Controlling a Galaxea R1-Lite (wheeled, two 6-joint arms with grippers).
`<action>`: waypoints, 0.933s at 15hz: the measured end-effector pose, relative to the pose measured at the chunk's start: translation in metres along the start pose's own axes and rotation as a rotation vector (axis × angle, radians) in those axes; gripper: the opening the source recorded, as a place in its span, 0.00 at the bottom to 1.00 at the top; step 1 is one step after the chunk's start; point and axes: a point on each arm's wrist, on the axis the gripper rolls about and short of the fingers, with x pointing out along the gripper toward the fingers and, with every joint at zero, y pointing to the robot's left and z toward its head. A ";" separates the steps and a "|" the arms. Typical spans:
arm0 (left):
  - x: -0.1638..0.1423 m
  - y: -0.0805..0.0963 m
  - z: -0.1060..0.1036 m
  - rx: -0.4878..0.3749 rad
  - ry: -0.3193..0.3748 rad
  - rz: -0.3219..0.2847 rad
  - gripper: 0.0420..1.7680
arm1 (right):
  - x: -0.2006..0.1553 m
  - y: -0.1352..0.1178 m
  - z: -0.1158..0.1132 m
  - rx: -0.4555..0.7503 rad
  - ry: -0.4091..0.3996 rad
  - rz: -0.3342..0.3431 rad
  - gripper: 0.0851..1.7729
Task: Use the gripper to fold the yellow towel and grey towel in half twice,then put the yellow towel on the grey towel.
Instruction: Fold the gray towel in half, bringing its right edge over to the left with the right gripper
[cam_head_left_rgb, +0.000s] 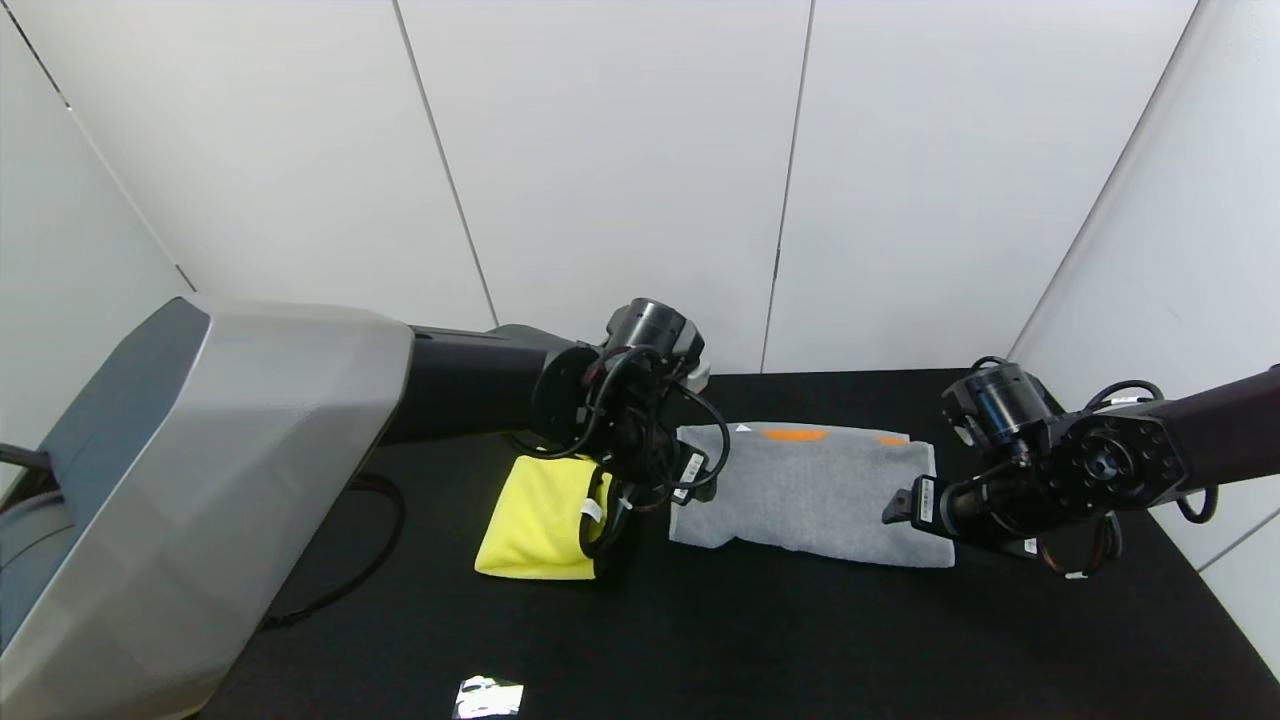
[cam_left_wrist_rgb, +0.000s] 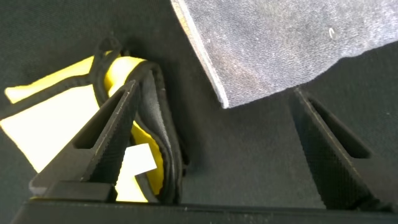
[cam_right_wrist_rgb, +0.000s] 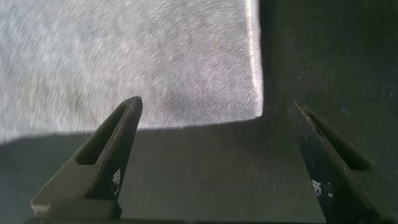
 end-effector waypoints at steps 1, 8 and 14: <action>-0.001 0.000 0.000 0.000 0.001 0.000 0.96 | 0.003 0.000 0.000 0.016 -0.001 -0.017 0.95; -0.002 0.001 -0.003 -0.003 0.005 0.001 0.96 | 0.027 0.004 -0.006 0.057 0.026 -0.061 0.96; 0.000 0.001 -0.005 -0.002 0.013 0.000 0.97 | 0.034 0.006 -0.007 0.050 0.026 -0.066 0.60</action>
